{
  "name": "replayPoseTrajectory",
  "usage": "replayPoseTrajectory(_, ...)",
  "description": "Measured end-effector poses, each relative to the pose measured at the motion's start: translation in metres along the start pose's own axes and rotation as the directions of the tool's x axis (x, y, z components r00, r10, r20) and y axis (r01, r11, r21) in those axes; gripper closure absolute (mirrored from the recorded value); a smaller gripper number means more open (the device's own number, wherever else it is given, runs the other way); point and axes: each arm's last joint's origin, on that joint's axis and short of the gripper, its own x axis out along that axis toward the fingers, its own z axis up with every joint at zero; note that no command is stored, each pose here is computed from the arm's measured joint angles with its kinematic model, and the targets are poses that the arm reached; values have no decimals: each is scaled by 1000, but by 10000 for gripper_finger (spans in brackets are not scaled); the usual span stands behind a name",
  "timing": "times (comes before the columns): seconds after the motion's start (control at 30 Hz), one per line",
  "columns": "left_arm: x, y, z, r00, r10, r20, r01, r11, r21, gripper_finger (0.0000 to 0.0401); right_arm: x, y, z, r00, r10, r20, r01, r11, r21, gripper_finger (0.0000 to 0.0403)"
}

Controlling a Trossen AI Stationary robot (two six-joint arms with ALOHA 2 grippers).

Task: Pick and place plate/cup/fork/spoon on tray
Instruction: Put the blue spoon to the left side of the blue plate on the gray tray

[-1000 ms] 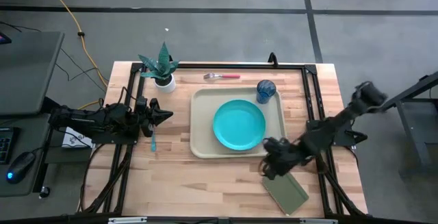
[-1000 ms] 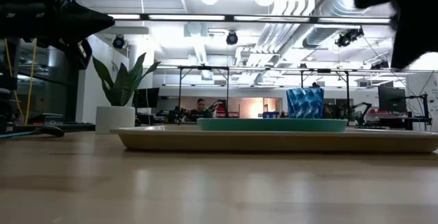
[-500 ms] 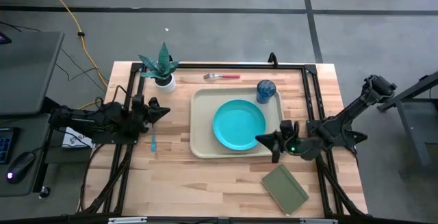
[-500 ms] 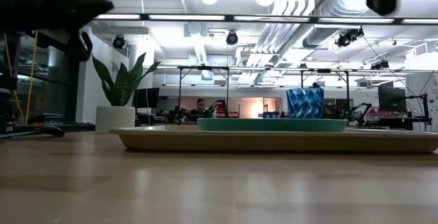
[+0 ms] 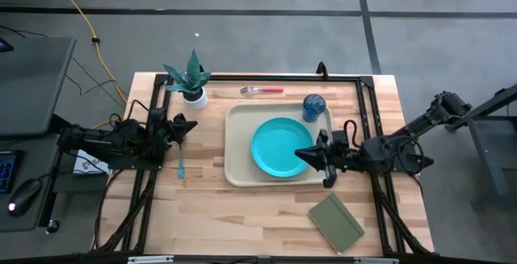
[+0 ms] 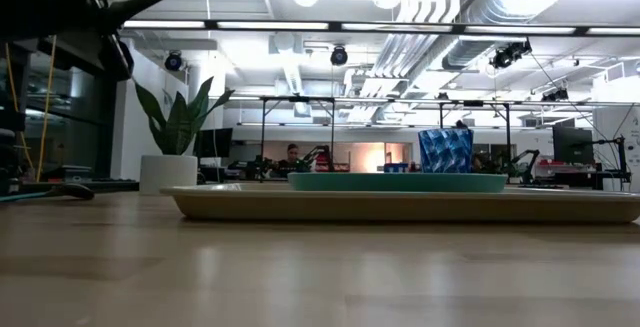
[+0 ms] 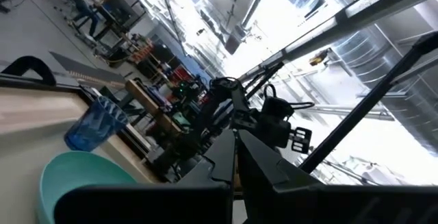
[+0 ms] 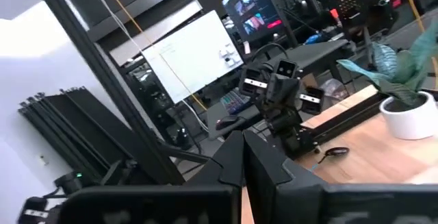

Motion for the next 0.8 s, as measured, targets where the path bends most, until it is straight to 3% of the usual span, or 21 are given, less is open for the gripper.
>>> replayPoseTrajectory(0.4, 0, 0, 0, 1000, 5, 7, -5, 1000, -5, 400, 4, -6, 6, 998, -38, 47, 35, 998, 53, 402)
replayPoseTrajectory(0.53, 0, -1, 3, 997, 31, 65, -25, 996, -89, 396, 4, -5, 7, 998, -35, 58, 31, 998, 62, 402)
replayPoseTrajectory(0.7, 4, -17, 18, 998, -8, 61, 13, 996, -83, 352, 4, -6, 7, 995, -72, 75, 67, 996, 63, 402)
replayPoseTrajectory(0.8, 11, -33, 31, 1000, 16, 3, -16, 1000, -26, 308, 4, -7, 8, 994, -78, 78, 74, 996, 59, 402)
